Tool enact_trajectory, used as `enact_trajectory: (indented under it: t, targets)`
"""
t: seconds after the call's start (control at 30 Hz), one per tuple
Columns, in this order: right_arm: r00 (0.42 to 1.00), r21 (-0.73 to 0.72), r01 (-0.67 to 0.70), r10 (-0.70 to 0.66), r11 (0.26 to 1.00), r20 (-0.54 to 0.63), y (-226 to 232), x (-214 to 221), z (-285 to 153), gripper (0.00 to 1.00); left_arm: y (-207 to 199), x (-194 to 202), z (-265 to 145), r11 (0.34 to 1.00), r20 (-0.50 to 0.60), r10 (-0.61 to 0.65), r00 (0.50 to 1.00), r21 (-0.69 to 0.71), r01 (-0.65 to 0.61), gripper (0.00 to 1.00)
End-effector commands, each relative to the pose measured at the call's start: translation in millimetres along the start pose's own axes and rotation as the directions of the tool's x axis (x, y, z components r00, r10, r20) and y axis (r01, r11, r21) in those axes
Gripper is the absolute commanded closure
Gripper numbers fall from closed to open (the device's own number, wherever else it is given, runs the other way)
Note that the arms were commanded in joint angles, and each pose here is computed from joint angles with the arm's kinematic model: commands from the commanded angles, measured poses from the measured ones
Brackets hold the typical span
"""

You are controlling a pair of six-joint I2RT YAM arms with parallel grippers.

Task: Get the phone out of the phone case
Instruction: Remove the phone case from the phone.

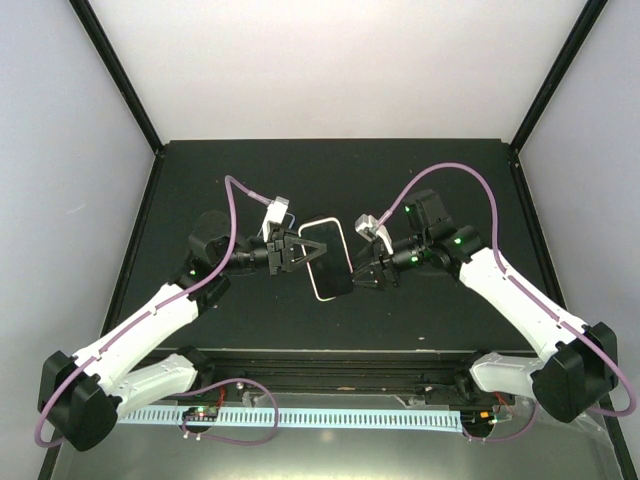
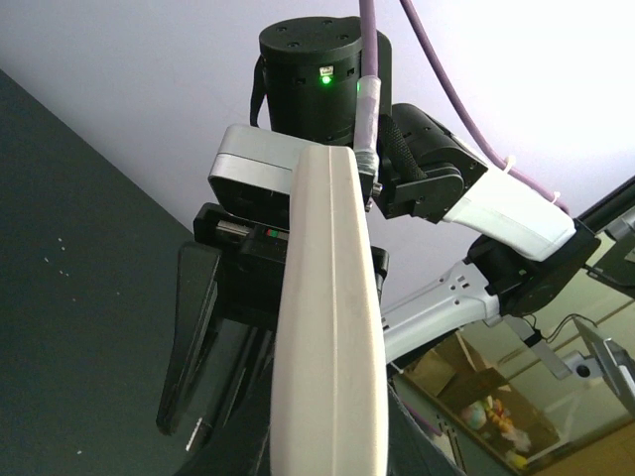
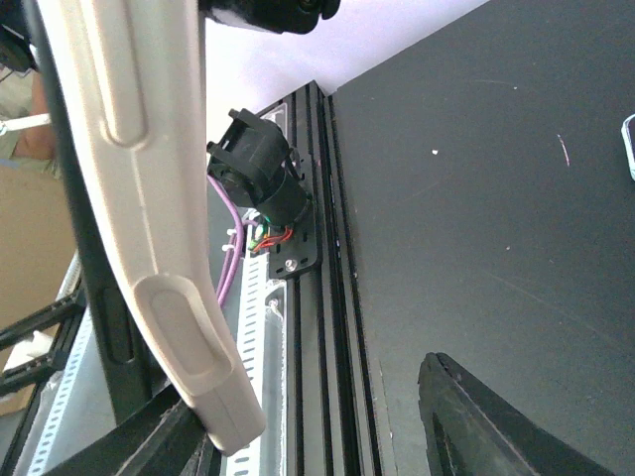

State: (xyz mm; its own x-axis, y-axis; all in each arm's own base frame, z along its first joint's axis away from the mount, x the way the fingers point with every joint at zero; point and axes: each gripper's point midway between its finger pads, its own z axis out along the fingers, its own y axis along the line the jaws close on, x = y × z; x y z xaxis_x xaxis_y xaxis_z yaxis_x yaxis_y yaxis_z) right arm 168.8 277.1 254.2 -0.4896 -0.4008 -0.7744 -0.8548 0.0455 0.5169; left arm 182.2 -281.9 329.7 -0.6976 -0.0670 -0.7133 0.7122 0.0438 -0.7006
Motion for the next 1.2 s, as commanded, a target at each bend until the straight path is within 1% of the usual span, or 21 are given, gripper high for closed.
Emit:
enact_trajectory:
  t: [0.0,0.17,0.37,0.5,0.57,0.63,0.7,0.83,0.93,0.97,1.0,1.1,1.13,1.17]
  targets:
    - [0.967,0.009,0.173,-0.171,0.985,0.187,13,-74,-16,0.46,-9,46,9,0.995,-0.187,-0.049,0.981,0.078,0.065,0.98]
    - [0.961,-0.012,0.142,-0.135,0.990,0.243,20,-94,-24,0.41,-5,55,11,0.997,-0.204,-0.020,0.979,0.063,0.034,0.98]
    - [0.957,-0.111,0.157,-0.123,0.981,0.264,38,-103,-28,0.33,11,69,15,0.999,-0.247,-0.034,0.969,0.012,0.038,0.98]
    - [0.958,-0.142,0.154,-0.112,0.978,0.263,42,-101,-28,0.32,21,74,21,0.998,-0.270,-0.059,0.961,-0.009,0.059,0.99]
    - [0.959,-0.138,0.149,-0.109,0.979,0.261,41,-99,-27,0.33,23,73,25,0.998,-0.279,-0.058,0.959,-0.011,0.057,0.99]
    - [0.960,-0.135,0.144,-0.105,0.980,0.260,41,-95,-27,0.42,26,72,29,0.998,-0.282,-0.063,0.957,-0.021,0.059,0.98]
    - [0.962,-0.142,0.140,-0.100,0.980,0.255,43,-88,-26,0.54,33,65,32,0.997,-0.261,-0.067,0.963,-0.052,0.056,0.98]
    - [0.966,-0.146,0.125,-0.087,0.981,0.242,51,-73,-29,0.79,56,39,37,0.981,-0.194,-0.076,0.978,-0.191,0.038,0.98]
    - [0.978,-0.128,0.059,-0.031,0.990,0.209,47,-57,-28,0.93,77,12,43,0.953,-0.156,-0.062,0.986,-0.302,0.012,0.98]
    - [0.980,-0.114,0.031,-0.008,0.993,0.200,44,-51,-28,0.97,86,4,44,0.937,-0.148,-0.052,0.988,-0.348,-0.003,0.96]
    - [0.980,-0.089,-0.002,0.020,0.996,0.198,39,-46,-29,0.98,96,-4,46,0.917,-0.138,-0.044,0.989,-0.399,-0.014,0.89]
    - [0.965,0.048,-0.130,0.115,0.990,0.234,12,-34,-37,0.99,109,-31,47,0.872,-0.096,0.016,0.995,-0.486,-0.061,0.52]
    - [0.953,0.108,-0.187,0.153,0.976,0.260,-2,-30,-44,0.99,109,-43,46,0.858,-0.075,0.046,0.996,-0.507,-0.078,0.43]
    - [0.937,0.171,-0.253,0.197,0.952,0.287,-16,-26,-49,0.99,110,-51,43,0.840,-0.057,0.071,0.996,-0.535,-0.091,0.37]
